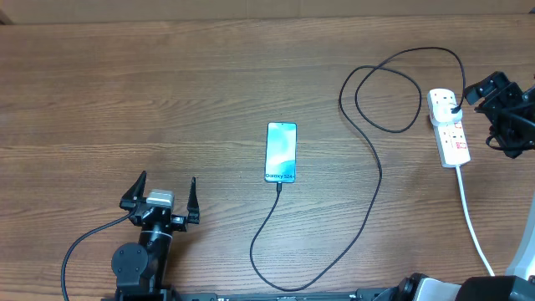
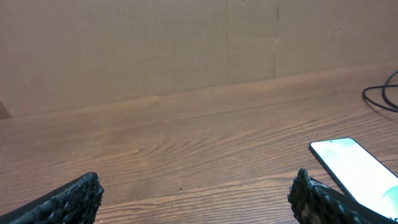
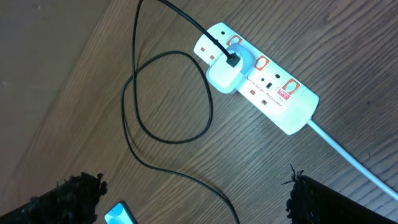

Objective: Plug charger to phone and switch on socket

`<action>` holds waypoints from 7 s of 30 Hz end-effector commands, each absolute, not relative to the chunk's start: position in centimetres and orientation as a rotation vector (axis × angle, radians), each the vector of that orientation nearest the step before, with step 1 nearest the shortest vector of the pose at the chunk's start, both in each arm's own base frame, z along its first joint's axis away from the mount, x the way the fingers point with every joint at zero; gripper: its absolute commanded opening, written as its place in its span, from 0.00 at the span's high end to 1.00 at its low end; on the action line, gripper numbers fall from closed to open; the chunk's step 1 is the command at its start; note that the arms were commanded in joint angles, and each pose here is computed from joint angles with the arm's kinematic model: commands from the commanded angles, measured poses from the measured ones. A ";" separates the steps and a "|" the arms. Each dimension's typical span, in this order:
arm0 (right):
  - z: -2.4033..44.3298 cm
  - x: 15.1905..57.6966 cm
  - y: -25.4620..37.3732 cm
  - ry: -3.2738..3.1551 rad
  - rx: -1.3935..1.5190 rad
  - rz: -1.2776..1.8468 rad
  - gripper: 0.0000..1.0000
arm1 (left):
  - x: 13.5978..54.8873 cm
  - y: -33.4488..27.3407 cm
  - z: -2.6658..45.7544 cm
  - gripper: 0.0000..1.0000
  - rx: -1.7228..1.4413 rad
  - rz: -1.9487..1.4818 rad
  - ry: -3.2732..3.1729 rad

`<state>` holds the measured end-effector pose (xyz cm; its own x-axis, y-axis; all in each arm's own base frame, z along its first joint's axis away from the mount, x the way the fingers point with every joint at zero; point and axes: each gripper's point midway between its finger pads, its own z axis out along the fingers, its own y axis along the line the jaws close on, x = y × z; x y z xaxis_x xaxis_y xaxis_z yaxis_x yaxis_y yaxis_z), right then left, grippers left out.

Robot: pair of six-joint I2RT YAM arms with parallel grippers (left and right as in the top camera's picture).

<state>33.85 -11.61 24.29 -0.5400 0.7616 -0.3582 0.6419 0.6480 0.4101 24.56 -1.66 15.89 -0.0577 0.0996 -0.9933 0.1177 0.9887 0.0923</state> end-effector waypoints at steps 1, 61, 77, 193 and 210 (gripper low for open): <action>24.5 34.1 -11.6 2.348 1.090 0.312 0.00 | 24.6 -1.1 15.8 0.01 0.113 -0.021 1.635; 24.6 34.2 -12.3 2.338 1.085 0.265 0.00 | 24.6 -0.6 15.8 0.00 0.088 0.006 1.638; 25.5 37.6 -4.8 2.176 0.689 0.370 0.00 | 24.6 -0.6 15.8 0.00 0.088 0.006 1.638; 17.0 24.5 2.4 1.597 0.087 0.262 0.00 | 24.6 -0.6 15.7 0.00 0.088 0.006 1.639; 17.0 24.5 2.4 1.597 0.087 0.262 0.00 | 24.6 -0.6 15.7 0.00 0.088 0.006 1.639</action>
<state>24.52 2.41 17.25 -0.0495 0.2219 -0.9738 -0.1090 0.9680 0.2261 24.62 -0.89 15.78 -0.0684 0.0745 -0.9949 0.0715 0.9950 0.0696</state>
